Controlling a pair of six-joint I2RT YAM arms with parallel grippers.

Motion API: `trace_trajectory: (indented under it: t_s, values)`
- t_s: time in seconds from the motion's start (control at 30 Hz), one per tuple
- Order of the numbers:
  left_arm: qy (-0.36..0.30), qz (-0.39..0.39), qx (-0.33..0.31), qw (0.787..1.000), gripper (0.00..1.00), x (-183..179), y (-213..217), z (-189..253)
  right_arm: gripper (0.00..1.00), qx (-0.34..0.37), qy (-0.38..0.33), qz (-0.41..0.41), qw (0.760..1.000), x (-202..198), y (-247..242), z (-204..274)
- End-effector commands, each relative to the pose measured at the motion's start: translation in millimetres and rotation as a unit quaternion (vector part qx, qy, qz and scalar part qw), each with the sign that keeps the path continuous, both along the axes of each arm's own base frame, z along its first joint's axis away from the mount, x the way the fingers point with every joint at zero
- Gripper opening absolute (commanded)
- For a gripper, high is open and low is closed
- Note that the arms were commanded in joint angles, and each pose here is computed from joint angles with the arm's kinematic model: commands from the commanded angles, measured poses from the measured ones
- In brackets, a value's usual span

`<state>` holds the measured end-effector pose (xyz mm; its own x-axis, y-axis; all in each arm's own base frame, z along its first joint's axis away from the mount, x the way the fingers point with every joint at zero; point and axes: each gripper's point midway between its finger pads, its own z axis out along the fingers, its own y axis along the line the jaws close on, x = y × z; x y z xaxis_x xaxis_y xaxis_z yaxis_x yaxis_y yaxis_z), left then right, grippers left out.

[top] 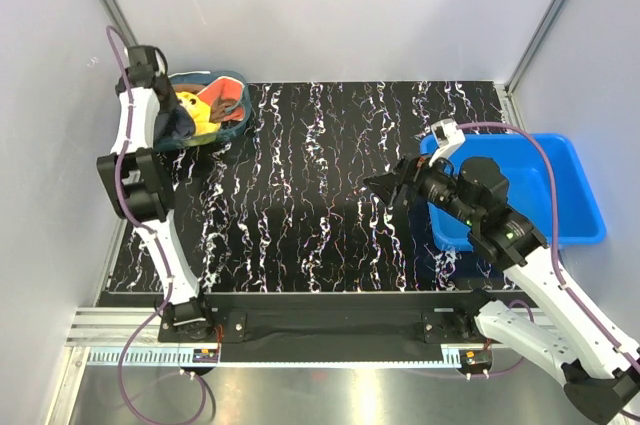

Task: Fold and stack the towels
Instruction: Grab crumpled towel, then move the towel to the center of the board

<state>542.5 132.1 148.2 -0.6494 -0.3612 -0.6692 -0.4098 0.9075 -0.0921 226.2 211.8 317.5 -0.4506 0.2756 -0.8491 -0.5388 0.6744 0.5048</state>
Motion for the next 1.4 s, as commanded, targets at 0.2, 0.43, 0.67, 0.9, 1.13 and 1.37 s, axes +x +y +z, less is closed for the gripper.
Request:
trace_trajectory:
  t_s: [0.2, 0.43, 0.67, 0.9, 1.13, 1.37]
  values:
    - [-0.342, -0.205, -0.060, 0.915, 0.00, -88.3, -194.3, 317.0, 1.00, 0.021, -0.016, -0.024, 0.999, 15.1, 2.6, 29.2]
    - [-0.229, -0.331, -0.192, 0.895, 0.02, -191.8, -318.5, 198.2, 1.00, -0.018, 0.013, -0.063, 0.998, 21.0, -11.3, 8.6]
    - [-0.038, -0.225, -0.189, 0.955, 0.20, -241.7, -292.2, -9.4, 1.00, -0.080, 0.073, -0.115, 0.987, 37.2, -23.0, -44.2]
    - [-0.003, -0.207, -0.215, 0.954, 0.43, -256.3, -296.1, -55.8, 0.84, -0.146, 0.176, -0.083, 0.970, 45.6, -3.0, -118.0]
    - [-0.017, -0.248, -0.232, 0.940, 0.46, -269.6, -319.3, -59.6, 0.65, -0.202, 0.221, -0.031, 0.953, 47.9, 36.7, -184.2]
    - [0.014, -0.242, -0.257, 0.936, 0.37, -281.4, -325.9, -88.2, 0.48, -0.251, 0.185, 0.082, 0.947, -0.1, 100.2, -226.8]
